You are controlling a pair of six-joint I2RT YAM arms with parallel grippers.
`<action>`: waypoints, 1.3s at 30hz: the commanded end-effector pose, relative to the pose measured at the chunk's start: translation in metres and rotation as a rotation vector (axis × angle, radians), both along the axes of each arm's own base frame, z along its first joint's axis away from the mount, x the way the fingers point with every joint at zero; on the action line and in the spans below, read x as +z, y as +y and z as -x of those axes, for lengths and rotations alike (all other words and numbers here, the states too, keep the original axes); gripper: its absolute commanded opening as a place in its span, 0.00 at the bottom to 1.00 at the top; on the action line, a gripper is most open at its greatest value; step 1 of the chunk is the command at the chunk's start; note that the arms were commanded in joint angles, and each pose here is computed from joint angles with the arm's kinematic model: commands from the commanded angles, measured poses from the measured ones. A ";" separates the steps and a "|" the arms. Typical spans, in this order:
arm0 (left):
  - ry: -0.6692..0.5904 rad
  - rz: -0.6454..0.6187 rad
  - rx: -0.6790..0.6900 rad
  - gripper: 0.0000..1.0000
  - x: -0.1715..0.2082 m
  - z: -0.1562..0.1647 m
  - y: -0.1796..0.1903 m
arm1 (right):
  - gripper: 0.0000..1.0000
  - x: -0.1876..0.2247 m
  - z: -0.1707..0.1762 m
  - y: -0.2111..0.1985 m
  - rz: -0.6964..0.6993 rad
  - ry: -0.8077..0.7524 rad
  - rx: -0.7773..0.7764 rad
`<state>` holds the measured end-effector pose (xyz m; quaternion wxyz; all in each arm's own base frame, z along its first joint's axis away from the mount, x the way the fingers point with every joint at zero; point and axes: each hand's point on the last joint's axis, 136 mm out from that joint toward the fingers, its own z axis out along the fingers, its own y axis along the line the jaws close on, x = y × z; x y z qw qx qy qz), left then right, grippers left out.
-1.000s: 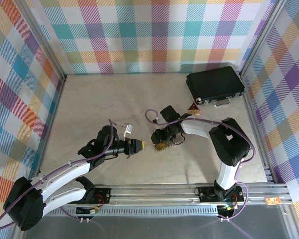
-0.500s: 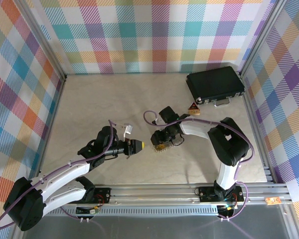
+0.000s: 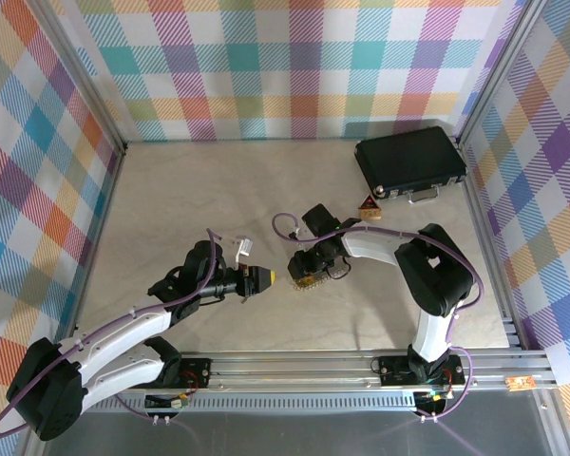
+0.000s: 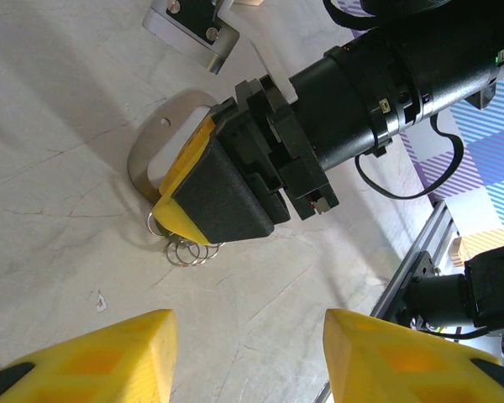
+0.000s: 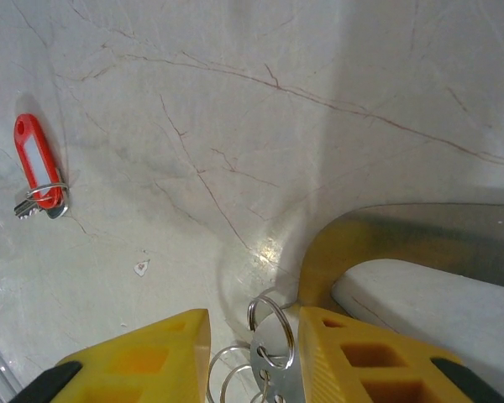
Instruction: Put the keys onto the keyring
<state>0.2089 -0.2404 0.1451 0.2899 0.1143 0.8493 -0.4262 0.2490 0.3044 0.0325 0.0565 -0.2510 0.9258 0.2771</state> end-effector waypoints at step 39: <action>-0.006 0.021 0.003 0.50 0.003 0.000 0.002 | 0.19 -0.018 0.018 -0.003 0.031 0.027 0.051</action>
